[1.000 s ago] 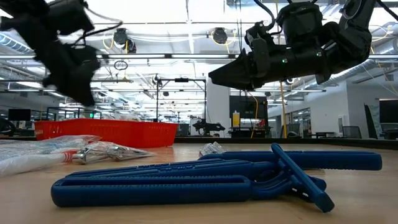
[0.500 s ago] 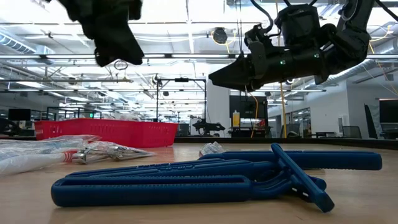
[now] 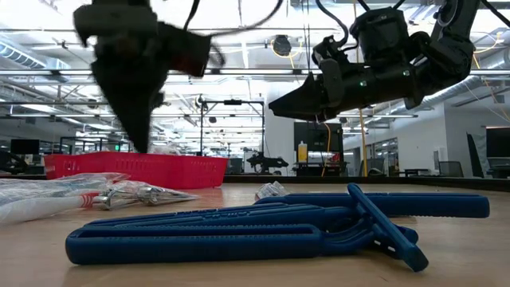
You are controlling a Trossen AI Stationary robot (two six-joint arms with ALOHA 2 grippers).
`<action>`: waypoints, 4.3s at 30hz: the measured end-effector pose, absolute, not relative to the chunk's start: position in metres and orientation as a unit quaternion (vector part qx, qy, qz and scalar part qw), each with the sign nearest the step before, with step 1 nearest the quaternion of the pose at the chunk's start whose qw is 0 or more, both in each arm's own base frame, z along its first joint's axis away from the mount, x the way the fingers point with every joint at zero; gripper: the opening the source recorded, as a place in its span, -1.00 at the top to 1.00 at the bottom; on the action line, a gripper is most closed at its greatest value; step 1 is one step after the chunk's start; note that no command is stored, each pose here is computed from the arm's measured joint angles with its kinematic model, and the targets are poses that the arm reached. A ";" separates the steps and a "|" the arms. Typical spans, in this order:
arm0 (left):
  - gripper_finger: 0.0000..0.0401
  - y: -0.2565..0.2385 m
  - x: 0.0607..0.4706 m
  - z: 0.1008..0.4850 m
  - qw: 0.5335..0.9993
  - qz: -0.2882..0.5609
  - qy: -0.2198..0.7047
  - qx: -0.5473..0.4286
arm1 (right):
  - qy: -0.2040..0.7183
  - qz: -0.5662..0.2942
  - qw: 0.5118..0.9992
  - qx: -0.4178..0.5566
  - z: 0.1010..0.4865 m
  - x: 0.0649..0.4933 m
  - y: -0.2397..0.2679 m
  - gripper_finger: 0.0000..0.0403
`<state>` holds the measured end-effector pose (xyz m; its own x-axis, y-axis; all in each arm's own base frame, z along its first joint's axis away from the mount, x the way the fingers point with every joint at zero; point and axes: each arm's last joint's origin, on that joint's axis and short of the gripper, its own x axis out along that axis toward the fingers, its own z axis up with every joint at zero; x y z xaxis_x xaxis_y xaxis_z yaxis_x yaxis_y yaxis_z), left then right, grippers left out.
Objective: Pick & Place Travel size toiletries
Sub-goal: Put the left nail cutter into the hrizontal left red bin, then put the nail cutter into the horizontal left red bin
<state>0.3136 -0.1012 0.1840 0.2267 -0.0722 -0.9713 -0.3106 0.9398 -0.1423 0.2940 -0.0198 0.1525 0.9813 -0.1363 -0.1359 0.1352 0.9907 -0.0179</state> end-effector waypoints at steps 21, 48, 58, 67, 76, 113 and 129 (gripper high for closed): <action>0.01 -0.122 0.325 0.142 0.728 0.096 0.643 -0.216 | 0.073 -0.067 0.995 0.001 0.152 0.294 -0.019 0.03; 0.89 -0.099 0.325 0.139 0.723 0.152 0.647 -0.187 | 0.077 -0.068 0.995 0.009 0.151 0.294 -0.019 0.03; 0.89 -0.096 0.298 0.227 0.838 0.175 0.507 -0.101 | 0.089 -0.068 0.994 0.008 0.148 0.294 -0.019 0.03; 0.89 -0.080 0.218 0.295 0.893 0.242 0.377 -0.040 | 0.088 -0.068 0.994 0.007 0.149 0.294 -0.019 0.03; 0.89 -0.017 0.117 0.263 0.821 0.432 0.341 -0.155 | 0.087 -0.077 0.993 0.008 0.149 0.293 -0.024 0.03; 0.20 0.090 0.119 0.188 0.653 0.535 0.437 -0.311 | 0.090 -0.079 0.993 0.011 0.148 0.293 -0.025 0.03; -0.25 0.082 0.153 0.231 0.767 0.342 0.400 -0.368 | 0.090 -0.079 0.993 0.012 0.148 0.293 -0.025 0.03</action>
<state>0.1528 0.0820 0.2309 0.4468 0.2305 -0.8644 -0.8181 0.4963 -0.2906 0.2931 -0.0254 0.1482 0.9713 -0.1545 -0.1809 0.1586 0.9873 0.0086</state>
